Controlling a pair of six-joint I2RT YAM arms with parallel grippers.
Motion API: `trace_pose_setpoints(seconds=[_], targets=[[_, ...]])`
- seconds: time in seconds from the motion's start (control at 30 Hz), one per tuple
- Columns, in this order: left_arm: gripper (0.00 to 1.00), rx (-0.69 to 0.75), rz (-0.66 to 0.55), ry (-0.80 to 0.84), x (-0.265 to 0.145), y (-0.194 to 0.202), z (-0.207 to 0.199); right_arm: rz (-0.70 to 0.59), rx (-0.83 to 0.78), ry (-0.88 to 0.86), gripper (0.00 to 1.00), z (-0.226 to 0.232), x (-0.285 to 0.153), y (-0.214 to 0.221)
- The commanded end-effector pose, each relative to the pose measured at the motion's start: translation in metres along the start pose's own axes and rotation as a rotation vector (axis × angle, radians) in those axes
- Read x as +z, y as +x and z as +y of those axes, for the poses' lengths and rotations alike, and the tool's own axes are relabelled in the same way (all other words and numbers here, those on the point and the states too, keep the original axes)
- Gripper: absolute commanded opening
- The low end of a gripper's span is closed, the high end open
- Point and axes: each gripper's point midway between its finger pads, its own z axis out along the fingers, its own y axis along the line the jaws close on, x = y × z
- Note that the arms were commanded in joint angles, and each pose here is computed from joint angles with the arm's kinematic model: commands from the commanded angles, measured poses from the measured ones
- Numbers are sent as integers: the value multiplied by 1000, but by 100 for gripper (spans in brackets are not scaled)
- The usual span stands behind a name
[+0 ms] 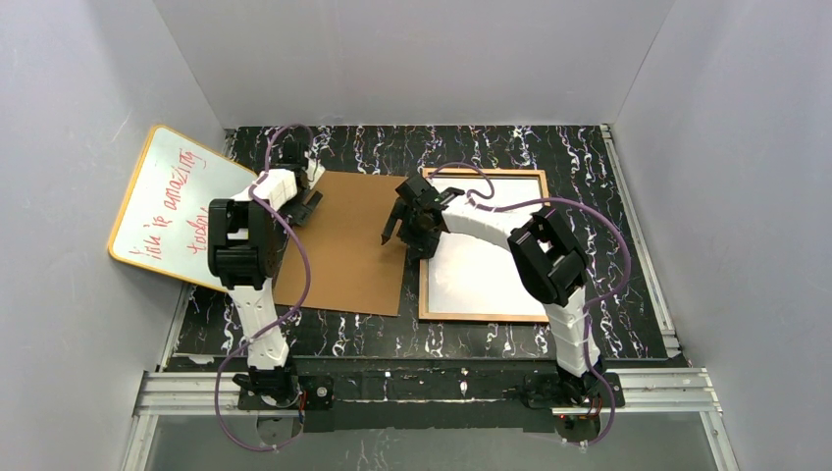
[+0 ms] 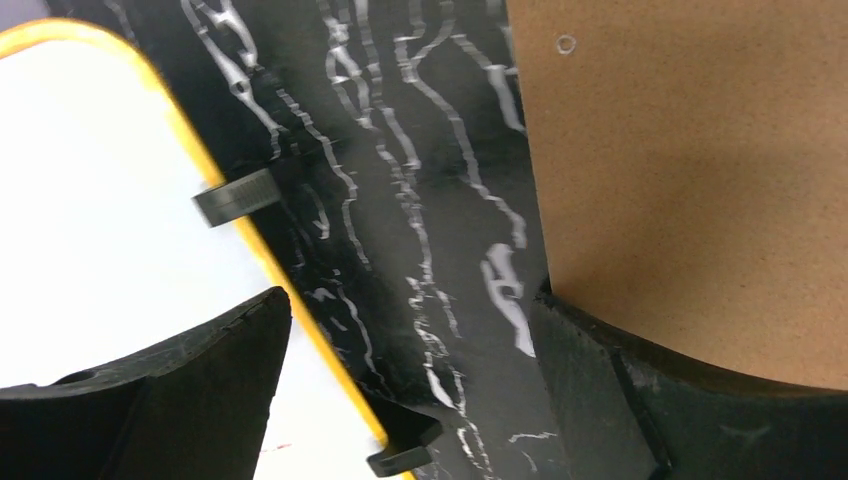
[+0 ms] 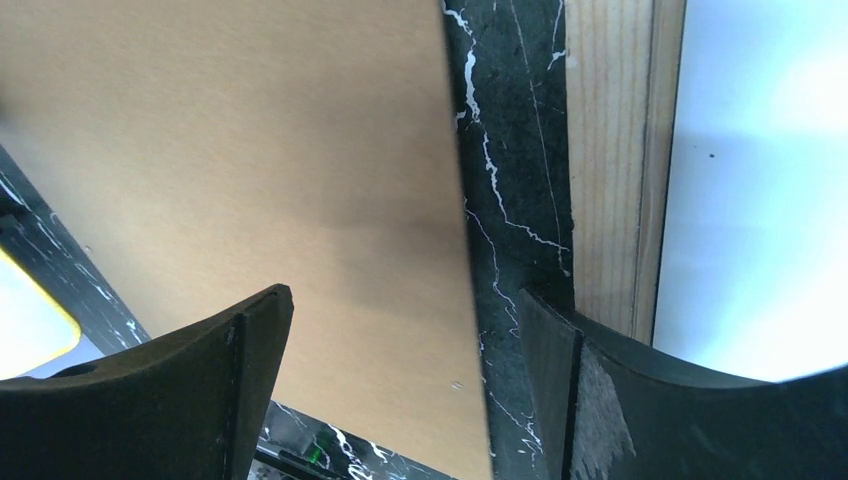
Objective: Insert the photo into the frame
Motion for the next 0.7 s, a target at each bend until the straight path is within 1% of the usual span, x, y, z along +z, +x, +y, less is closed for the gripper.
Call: trace_pose_setpoints(seconds=[0.0,0.1,0.17,0.27,0.3,0.37,0.43,0.5,0.53,0.57,0.67], targets=[[84,51,56,309,-5,22,-83,-14,48,83,92,-30,7,0],[74,50,78,346,-6,25,-90,-11,61,88,92,-32,8,1],[68,54,93,366,-5,29,-95,-2,65,83,92,-32,9,2],[59,58,111,379,-3,33,-99,6,61,44,91,-21,9,2],[56,58,117,383,-2,34,-101,35,57,7,91,-13,6,5],[50,59,125,406,-3,36,-106,53,47,-70,90,7,-2,5],[41,57,135,435,-4,37,-111,61,39,-171,89,32,-17,3],[22,40,165,438,-3,39,-114,66,28,-286,88,60,-38,0],[16,35,189,453,-4,41,-117,69,23,-340,88,72,-50,0],[14,36,206,477,-5,42,-123,67,16,-396,88,84,-62,-2],[11,39,219,505,-7,45,-133,61,11,-507,87,105,-94,-3]])
